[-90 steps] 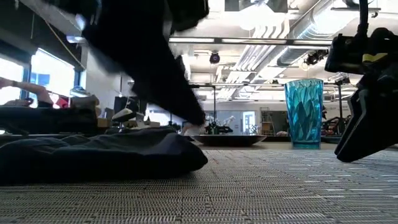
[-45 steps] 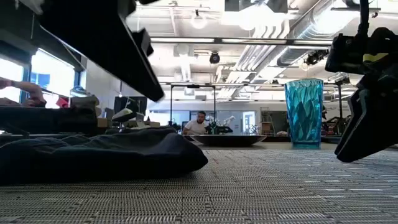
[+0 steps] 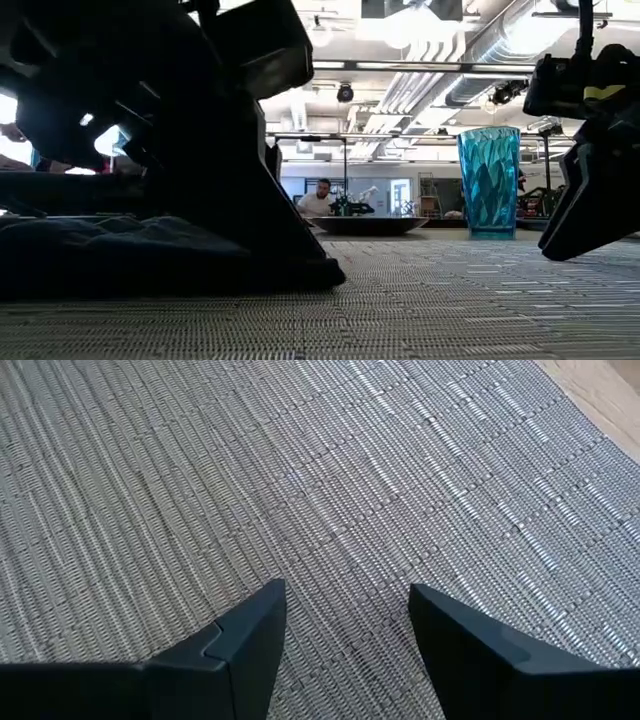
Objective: Set table place
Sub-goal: Adjust the black table napkin to the left of the gray tablemat
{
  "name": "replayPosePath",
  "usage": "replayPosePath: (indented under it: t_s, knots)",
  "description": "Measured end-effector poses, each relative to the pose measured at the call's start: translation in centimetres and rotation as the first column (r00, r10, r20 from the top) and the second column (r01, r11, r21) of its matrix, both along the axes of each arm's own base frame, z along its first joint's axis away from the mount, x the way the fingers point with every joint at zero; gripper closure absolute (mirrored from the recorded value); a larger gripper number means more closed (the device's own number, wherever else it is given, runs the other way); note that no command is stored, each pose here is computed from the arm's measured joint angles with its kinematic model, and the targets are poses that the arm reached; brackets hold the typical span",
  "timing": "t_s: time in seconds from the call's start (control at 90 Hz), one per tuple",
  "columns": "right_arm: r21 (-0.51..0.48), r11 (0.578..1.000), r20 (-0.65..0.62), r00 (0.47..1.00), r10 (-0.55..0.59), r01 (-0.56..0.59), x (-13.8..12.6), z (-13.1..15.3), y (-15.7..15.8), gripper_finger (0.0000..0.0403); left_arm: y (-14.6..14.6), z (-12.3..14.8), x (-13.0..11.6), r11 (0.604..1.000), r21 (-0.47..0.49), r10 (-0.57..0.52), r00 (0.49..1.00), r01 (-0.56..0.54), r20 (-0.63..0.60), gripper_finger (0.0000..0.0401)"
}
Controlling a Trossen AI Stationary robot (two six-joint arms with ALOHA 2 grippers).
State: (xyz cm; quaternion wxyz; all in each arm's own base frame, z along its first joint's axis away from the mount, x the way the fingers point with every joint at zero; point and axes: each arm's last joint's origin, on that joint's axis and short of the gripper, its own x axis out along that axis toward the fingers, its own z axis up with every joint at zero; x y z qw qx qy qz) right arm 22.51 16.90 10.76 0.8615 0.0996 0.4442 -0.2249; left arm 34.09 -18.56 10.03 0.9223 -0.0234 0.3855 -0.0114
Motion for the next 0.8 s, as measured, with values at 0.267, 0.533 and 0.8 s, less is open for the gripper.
replayPosePath:
  t_s: [0.267, 0.533, 0.8]
  knots:
    - [-0.001, 1.000, 0.002, 1.000, 0.000, 0.000, 0.0, 0.0, 0.0, 0.0204, -0.3, 4.7, 0.3, 0.999, -0.022, -0.024, 0.992, 0.027, 0.120, 0.0272]
    - [0.001, 1.000, 0.004, 1.000, -0.003, 0.003, 0.1, 0.0, 0.0, 0.0204, 0.6, 3.9, 1.3, 0.999, 0.021, -0.027, 0.991, 0.024, 0.130, 0.0272]
    - [0.008, 1.000, 0.002, 1.000, -0.006, 0.006, 0.1, 0.0, 0.0, 0.0204, 0.8, 1.8, 1.5, 0.997, -0.050, -0.050, 0.998, 0.052, 0.041, 0.0272]
